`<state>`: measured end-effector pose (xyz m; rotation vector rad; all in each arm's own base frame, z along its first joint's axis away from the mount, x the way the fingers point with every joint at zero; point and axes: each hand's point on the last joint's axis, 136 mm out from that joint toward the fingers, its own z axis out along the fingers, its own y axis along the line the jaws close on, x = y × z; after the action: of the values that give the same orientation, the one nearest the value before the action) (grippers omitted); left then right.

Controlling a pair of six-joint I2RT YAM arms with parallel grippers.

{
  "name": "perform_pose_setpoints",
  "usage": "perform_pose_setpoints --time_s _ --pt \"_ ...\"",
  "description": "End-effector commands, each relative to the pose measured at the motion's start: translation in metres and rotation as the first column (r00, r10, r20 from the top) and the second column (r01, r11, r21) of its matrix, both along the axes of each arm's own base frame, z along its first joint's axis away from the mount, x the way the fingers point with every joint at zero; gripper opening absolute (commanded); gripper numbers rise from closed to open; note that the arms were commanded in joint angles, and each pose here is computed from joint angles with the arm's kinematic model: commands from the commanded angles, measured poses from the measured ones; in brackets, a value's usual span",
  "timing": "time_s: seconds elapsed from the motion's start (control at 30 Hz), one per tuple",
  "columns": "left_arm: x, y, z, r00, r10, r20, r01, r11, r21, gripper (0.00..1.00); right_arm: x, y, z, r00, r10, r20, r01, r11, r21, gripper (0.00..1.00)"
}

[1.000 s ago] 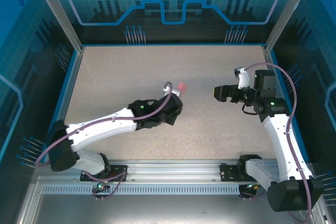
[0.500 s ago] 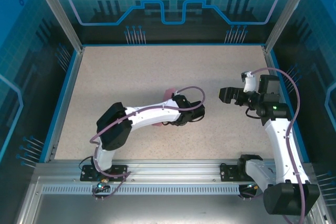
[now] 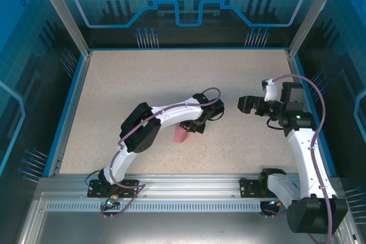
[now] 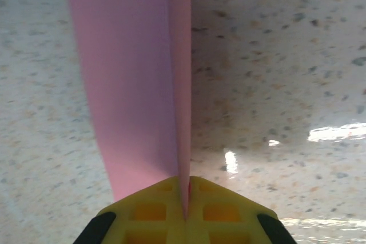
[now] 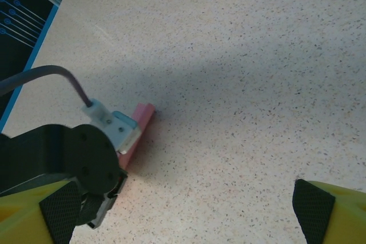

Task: Fold a paper plane with a square sheet of paper (fold left side to right side)

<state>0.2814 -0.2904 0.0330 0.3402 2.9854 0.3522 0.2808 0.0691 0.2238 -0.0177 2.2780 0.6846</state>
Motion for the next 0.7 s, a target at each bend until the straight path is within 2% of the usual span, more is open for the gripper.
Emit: perform_pose_setpoints --time_s 0.0,0.23,0.47,0.57,0.67 --pt "-0.004 -0.024 -0.006 0.996 -0.014 -0.091 0.002 0.992 -0.128 0.06 -0.004 0.004 -0.013 0.999 0.014 -0.047 -0.011 0.999 0.051 0.99" --pt "0.001 -0.037 -0.011 0.991 -0.003 -0.137 -0.028 0.973 -0.231 0.13 -0.005 0.010 -0.023 0.995 0.048 -0.082 -0.041 0.996 0.085 0.99" --pt "0.003 -0.050 -0.010 0.988 -0.008 -0.155 -0.043 0.946 -0.323 0.29 -0.005 0.016 -0.032 0.989 0.075 -0.128 -0.062 0.993 0.099 0.99" --pt "0.005 -0.059 -0.002 0.989 -0.015 -0.150 -0.046 0.918 -0.395 0.34 -0.006 0.020 -0.037 0.984 0.091 -0.152 -0.076 0.992 0.100 0.99" --pt "0.010 -0.066 0.010 0.991 -0.019 -0.136 -0.045 0.889 -0.455 0.44 -0.006 0.025 -0.045 0.977 0.109 -0.183 -0.094 0.992 0.086 0.99"
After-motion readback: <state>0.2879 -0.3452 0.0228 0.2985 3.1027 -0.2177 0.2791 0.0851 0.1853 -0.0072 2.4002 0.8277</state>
